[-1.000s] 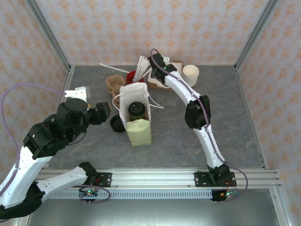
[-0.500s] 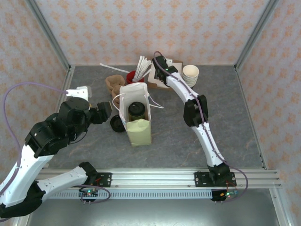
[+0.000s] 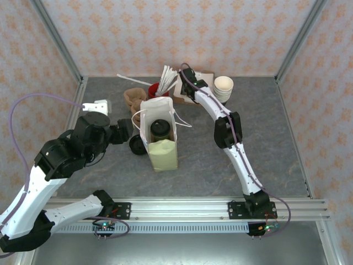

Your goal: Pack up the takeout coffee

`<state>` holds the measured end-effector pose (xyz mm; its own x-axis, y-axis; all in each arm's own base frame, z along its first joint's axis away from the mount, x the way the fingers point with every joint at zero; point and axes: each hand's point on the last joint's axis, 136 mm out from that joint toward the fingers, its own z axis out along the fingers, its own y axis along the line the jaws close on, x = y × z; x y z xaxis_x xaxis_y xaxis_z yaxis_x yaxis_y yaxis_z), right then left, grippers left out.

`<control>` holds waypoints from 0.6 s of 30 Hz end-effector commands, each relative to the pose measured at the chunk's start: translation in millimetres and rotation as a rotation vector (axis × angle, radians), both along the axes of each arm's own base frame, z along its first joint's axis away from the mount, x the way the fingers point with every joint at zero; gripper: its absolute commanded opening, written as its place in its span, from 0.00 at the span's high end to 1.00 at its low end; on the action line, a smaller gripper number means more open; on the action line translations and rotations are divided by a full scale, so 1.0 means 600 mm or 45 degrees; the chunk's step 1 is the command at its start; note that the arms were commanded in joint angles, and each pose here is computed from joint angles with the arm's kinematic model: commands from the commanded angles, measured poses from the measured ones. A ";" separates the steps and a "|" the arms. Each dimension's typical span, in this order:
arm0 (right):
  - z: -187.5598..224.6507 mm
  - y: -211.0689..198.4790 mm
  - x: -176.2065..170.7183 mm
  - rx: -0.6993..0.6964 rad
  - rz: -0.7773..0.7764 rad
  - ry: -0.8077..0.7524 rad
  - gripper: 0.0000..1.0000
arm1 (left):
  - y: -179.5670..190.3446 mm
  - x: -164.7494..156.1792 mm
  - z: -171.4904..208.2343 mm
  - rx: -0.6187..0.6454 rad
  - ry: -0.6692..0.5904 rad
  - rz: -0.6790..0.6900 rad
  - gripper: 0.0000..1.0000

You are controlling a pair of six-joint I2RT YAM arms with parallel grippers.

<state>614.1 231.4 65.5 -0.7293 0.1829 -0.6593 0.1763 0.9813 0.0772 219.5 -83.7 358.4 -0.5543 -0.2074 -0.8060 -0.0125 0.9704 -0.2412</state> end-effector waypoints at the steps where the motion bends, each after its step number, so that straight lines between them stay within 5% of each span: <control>1: 0.007 -0.008 0.011 0.030 -0.046 -0.027 0.32 | 0.006 0.008 0.021 0.006 -0.055 0.022 0.23; 8: -0.016 -0.014 0.006 0.030 -0.069 0.012 0.33 | -0.001 0.014 0.019 0.013 -0.043 0.017 0.23; 18: -0.006 -0.004 0.007 0.081 -0.050 0.013 0.55 | 0.000 0.015 0.014 0.011 -0.028 0.027 0.23</control>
<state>617.8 227.3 63.9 -0.7204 0.2428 -0.6496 0.2153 0.9687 0.1233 226.2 -89.2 354.2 -0.5685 -0.1863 -0.8013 -0.0109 0.9756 -0.2191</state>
